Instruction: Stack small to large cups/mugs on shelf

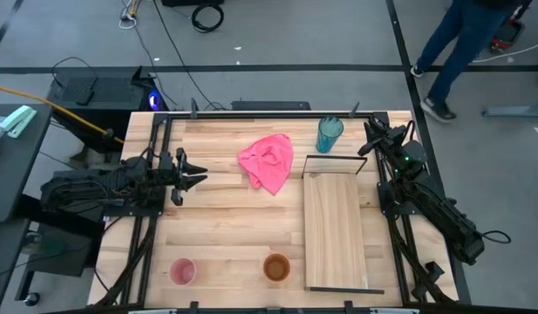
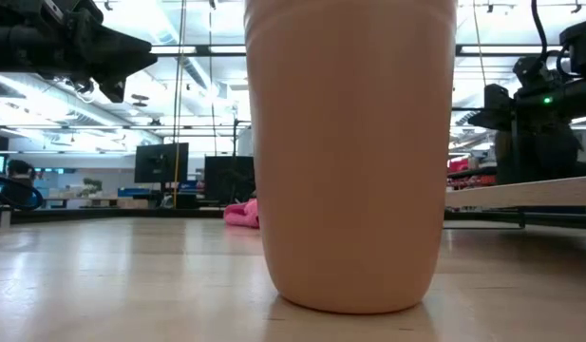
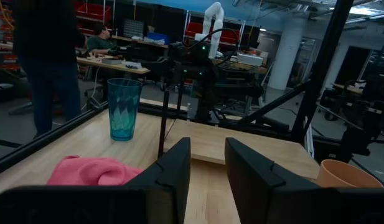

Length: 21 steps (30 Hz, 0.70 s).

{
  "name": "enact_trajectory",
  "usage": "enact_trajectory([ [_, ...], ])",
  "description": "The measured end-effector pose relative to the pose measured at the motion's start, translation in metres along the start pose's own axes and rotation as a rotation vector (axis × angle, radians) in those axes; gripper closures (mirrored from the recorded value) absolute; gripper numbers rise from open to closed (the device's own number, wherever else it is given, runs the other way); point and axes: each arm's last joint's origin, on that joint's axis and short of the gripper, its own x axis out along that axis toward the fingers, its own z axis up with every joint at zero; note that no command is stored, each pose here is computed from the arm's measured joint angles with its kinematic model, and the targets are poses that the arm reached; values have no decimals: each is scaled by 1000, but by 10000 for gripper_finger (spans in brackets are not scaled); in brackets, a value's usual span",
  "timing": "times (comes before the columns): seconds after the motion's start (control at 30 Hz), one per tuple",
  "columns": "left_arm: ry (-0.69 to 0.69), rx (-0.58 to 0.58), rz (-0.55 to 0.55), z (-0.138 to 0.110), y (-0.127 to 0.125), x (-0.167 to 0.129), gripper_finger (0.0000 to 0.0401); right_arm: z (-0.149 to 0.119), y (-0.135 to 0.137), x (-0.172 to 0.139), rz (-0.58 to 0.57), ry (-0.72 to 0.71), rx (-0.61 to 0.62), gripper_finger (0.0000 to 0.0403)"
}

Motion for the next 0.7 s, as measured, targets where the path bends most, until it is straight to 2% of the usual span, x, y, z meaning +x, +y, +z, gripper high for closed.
enact_trajectory([
  [0.7, -5, 0, 2, 0, 0, 0, 294, 0, 0, 0, 0, 0, 0, 309],
])
